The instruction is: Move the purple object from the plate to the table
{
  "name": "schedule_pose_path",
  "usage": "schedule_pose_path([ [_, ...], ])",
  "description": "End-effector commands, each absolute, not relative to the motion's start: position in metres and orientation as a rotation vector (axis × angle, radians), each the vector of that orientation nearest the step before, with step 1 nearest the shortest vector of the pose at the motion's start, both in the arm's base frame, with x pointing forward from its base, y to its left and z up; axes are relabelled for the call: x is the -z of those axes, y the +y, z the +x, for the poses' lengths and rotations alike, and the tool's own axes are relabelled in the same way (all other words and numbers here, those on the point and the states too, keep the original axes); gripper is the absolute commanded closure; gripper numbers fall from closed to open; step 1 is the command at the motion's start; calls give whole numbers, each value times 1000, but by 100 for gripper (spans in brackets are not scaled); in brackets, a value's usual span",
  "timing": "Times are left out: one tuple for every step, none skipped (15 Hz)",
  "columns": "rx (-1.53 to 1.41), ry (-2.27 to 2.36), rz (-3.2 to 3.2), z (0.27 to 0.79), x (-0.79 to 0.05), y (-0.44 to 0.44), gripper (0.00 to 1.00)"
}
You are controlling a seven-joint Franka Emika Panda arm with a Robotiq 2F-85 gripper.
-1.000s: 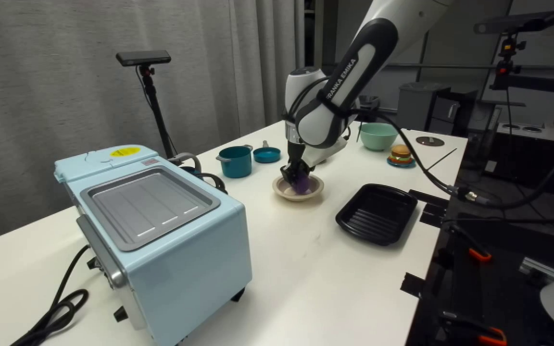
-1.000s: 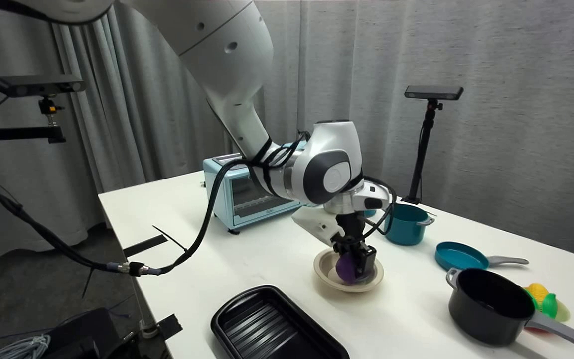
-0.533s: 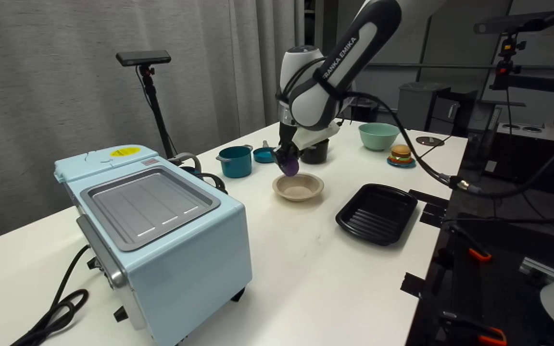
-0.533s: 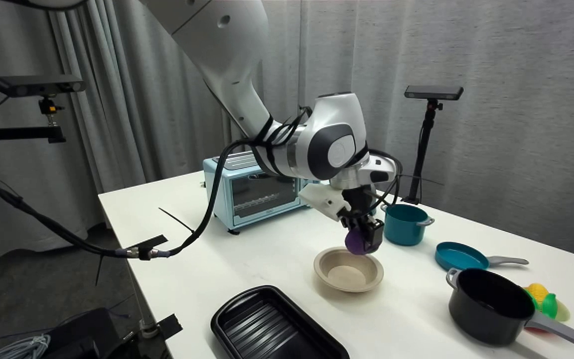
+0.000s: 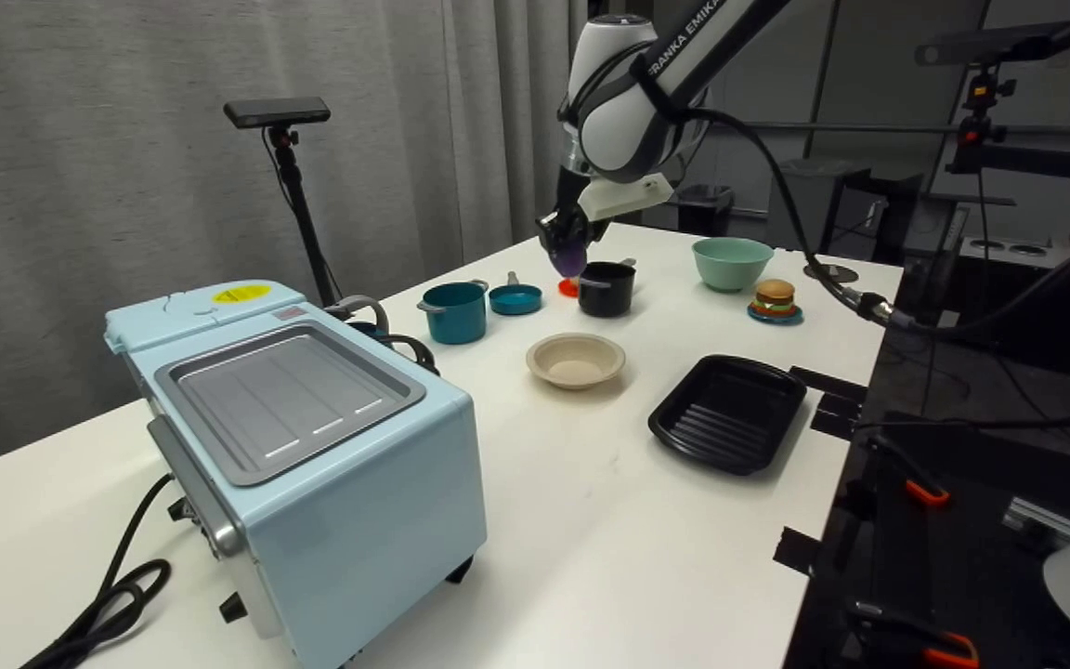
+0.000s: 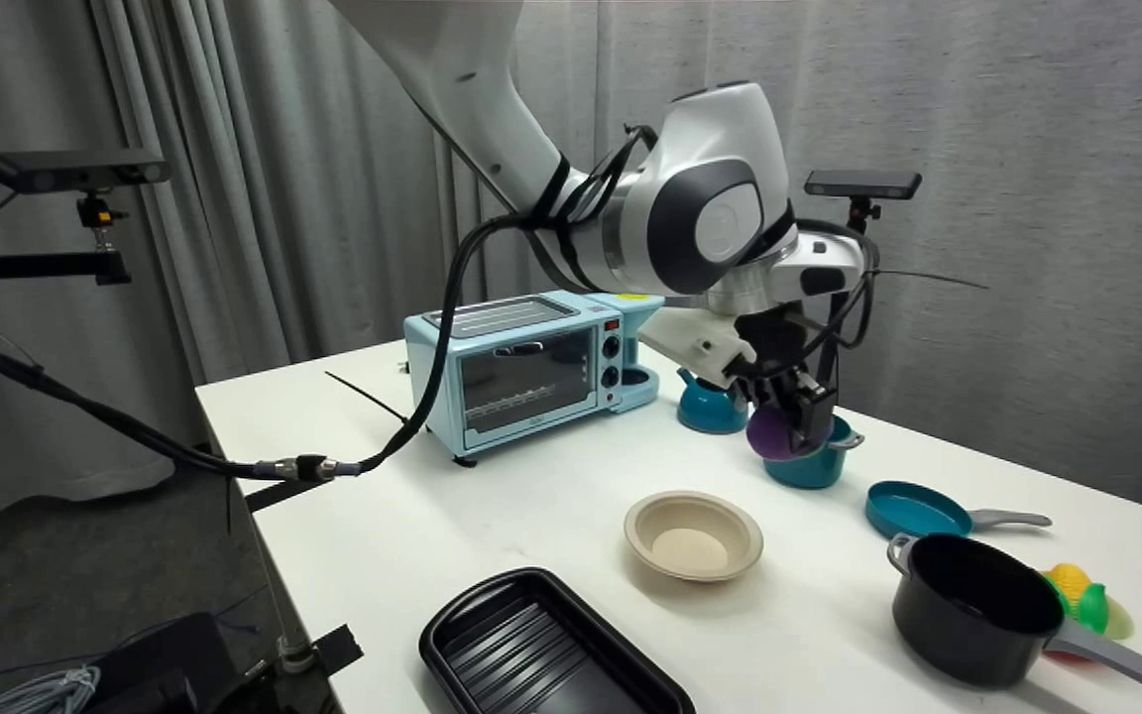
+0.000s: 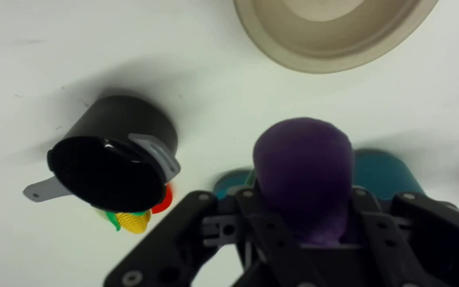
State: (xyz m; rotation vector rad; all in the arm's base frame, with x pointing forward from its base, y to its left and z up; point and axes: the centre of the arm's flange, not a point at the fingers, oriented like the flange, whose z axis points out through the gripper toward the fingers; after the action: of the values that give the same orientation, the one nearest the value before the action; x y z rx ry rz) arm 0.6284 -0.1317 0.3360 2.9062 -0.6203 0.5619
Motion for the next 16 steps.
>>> schedule_pose_path([
  [-554,-667,2890,608,-363,-169,93],
  [-530,-684,2890,602,-364,-179,93],
  [-494,-696,2892,595,-363,-188,93],
  [-455,-706,2893,587,-360,-196,93],
  [-405,-717,2891,579,-354,-204,93],
  [-363,-729,2884,571,-349,-211,93],
  [-318,-743,2880,563,-342,-218,93],
  [-278,-755,2873,555,-333,-224,93],
  [-247,-769,2866,549,-326,-230,93],
  [-207,-782,2861,542,-317,-234,93],
  [-179,-792,2855,536,-310,-238,93],
  [-150,-799,2848,530,-302,-240,93],
  [-132,-802,2842,525,-296,-242,93],
  [-114,-804,2837,521,-289,-243,93],
  [-102,-801,2835,516,-282,-242,93],
  [-89,-791,2834,512,-275,-242,93],
])
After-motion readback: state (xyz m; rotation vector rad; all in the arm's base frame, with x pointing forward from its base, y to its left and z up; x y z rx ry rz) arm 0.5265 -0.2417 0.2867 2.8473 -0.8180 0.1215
